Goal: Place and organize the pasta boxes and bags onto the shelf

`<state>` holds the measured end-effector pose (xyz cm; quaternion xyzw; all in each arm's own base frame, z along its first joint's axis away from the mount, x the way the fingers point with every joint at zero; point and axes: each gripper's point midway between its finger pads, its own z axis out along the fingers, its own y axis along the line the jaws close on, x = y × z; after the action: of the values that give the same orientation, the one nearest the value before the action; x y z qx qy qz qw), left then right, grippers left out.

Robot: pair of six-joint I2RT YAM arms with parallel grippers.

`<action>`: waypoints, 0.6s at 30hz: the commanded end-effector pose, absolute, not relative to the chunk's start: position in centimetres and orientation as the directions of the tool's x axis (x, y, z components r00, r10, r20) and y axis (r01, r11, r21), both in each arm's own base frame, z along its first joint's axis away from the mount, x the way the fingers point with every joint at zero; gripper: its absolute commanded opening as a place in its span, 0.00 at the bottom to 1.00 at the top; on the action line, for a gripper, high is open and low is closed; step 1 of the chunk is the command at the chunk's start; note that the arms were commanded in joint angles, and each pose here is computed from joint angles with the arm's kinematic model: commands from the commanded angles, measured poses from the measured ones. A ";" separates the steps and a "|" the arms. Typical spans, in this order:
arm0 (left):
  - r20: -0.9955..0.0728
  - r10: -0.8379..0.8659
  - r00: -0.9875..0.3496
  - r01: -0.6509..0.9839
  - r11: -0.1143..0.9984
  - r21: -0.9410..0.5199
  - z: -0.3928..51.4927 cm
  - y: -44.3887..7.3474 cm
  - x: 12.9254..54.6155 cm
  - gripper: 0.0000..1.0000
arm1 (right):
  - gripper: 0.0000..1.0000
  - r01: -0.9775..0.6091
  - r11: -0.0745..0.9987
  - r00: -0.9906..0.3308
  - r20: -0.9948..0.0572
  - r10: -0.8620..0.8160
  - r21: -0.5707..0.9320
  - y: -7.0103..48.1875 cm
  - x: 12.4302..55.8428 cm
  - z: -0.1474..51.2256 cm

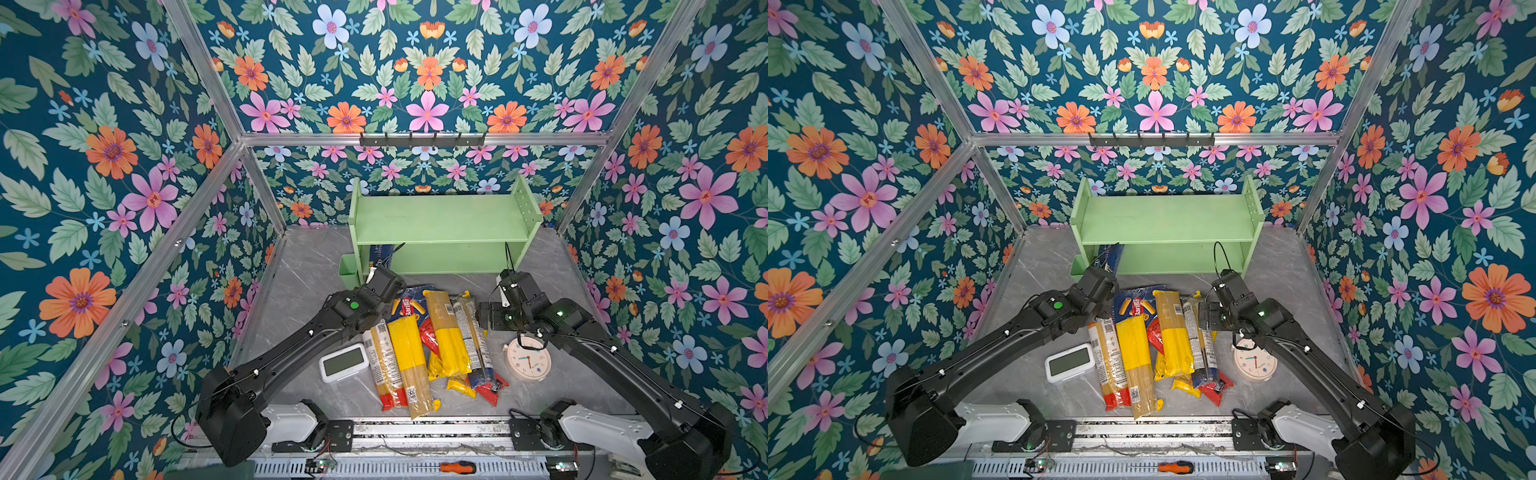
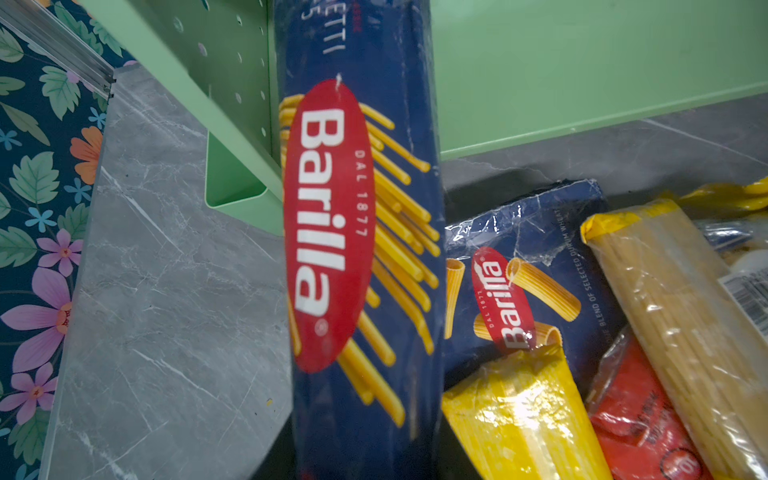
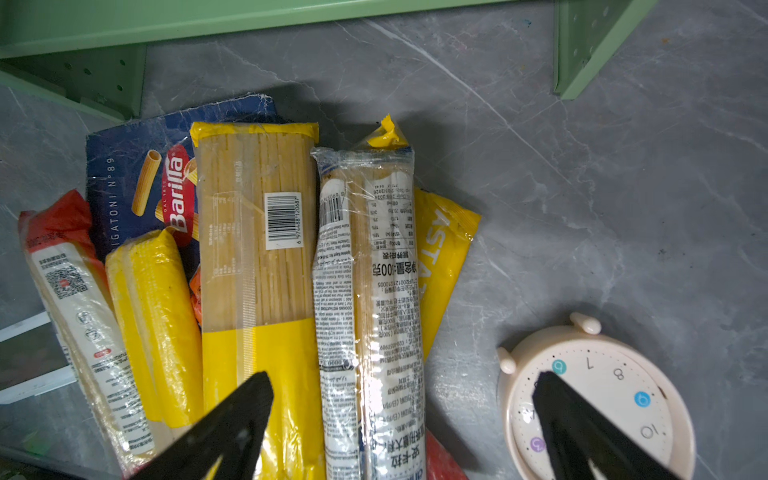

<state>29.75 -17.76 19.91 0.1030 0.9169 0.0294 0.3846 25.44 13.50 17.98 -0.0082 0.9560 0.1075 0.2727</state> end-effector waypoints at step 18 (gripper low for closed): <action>-0.810 0.143 -0.569 0.056 0.989 0.136 21.5 -18.8 33.7 0.00 | 0.99 -0.062 0.984 -0.842 -0.538 0.037 0.164 12.1 25.5 18.2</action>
<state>31.82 -18.70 18.88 0.0912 0.9101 0.0463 0.4016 25.62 12.40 18.41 -0.0030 0.9540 0.0971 0.2838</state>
